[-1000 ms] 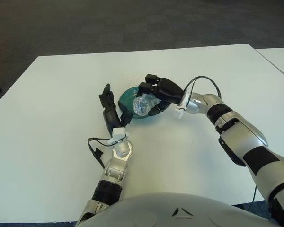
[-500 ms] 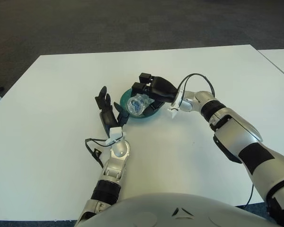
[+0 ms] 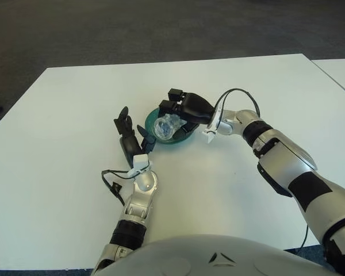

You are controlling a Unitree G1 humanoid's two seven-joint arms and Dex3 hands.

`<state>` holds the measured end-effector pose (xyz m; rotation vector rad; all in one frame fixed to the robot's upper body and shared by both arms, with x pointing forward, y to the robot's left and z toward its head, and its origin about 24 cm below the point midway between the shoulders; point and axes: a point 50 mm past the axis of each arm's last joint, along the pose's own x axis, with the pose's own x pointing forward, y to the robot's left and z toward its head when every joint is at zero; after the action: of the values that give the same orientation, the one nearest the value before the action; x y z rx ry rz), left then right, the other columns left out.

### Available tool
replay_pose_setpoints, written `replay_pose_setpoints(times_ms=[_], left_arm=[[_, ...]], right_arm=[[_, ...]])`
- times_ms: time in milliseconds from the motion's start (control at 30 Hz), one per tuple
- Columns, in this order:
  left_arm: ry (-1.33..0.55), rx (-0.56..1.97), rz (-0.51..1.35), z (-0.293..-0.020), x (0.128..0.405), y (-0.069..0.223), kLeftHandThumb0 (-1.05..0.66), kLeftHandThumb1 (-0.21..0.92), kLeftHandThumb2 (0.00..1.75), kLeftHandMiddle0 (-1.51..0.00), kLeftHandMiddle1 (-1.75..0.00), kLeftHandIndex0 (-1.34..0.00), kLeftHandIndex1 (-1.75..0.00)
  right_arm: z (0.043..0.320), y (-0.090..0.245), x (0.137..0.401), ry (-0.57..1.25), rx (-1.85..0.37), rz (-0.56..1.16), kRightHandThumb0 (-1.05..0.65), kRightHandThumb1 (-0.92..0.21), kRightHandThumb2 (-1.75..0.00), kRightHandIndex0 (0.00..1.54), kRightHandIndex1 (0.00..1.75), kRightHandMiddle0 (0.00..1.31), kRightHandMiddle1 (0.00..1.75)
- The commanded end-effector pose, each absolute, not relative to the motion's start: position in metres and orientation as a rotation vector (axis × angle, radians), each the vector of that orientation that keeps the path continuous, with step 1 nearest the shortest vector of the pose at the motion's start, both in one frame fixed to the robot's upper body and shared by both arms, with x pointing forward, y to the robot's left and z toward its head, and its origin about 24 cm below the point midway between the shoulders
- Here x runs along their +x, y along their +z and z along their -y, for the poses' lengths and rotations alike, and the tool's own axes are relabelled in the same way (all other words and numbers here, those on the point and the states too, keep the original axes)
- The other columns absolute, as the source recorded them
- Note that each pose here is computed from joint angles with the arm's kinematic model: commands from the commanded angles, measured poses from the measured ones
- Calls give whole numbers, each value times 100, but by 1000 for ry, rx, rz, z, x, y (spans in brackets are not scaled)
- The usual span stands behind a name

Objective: Put the bottle into the plate.

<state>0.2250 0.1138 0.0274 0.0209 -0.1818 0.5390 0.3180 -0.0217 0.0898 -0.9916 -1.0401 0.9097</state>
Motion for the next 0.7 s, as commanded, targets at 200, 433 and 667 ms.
replay_pose_setpoints(times_ms=[200, 433, 667], left_arm=[[555, -50, 159, -88, 214, 29, -87, 92, 110, -44, -1, 0, -80], [575, -66, 168, -85, 208, 29, -84, 92, 107, -45, -2, 0, -88], [590, -47, 165, -84, 203, 28, -85, 92, 107, -46, -2, 0, -93]], right_arm=[[6, 104, 321, 881, -975, 1083, -87, -92, -90, 133, 175, 112, 175], [4, 106, 323, 900, -969, 1043, -86, -92, -89, 130, 175, 108, 175], [0, 105, 327, 914, -986, 959, -86, -92, -86, 127, 175, 106, 175]])
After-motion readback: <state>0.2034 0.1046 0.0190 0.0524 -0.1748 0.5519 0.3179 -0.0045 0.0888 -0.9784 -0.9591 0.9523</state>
